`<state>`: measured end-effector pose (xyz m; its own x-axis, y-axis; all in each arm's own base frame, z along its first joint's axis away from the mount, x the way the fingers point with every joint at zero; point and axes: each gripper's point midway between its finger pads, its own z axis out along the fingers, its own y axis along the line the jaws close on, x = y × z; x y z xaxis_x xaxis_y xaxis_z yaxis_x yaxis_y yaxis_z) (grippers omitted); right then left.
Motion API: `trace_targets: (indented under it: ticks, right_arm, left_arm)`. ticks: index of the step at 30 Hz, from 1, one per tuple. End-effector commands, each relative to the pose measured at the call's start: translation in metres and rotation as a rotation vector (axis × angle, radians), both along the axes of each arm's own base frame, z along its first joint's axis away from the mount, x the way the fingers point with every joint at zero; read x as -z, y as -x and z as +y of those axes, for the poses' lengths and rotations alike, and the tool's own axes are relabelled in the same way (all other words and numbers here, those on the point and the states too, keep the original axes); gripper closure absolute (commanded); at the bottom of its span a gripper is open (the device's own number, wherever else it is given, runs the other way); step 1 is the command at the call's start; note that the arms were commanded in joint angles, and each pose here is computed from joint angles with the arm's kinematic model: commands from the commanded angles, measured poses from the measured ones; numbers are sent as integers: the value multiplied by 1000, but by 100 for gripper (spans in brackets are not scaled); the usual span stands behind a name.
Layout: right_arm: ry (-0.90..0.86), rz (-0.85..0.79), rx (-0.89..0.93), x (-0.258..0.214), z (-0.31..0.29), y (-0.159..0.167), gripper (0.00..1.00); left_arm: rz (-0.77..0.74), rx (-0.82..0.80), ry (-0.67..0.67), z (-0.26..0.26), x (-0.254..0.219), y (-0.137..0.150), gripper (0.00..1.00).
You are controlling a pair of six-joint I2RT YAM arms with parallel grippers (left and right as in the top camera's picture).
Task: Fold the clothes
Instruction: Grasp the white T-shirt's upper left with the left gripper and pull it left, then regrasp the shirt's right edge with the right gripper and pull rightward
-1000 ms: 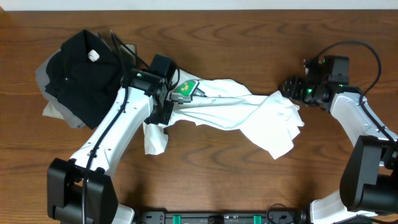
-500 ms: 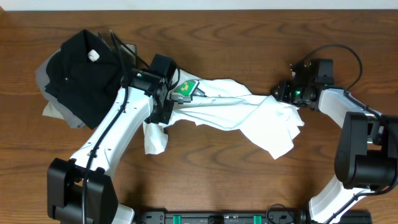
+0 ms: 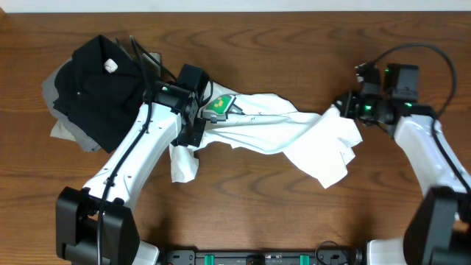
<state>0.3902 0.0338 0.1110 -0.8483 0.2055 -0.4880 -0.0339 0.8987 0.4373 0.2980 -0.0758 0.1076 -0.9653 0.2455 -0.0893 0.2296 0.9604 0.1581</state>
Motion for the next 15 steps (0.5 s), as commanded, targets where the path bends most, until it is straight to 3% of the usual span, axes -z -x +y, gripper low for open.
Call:
trace_targets:
  ticks: [1, 8, 15]
  right_arm:
    - [137, 33, 68, 3, -27, 9, 94]
    - [263, 201, 194, 24, -55, 39, 97]
    - [234, 139, 204, 17, -52, 25, 97]
  left_arm:
    - [4, -18, -17, 4, 2, -1, 94]
    - [5, -18, -18, 4, 2, 0, 94]
    - [4, -18, -18, 4, 2, -1, 94]
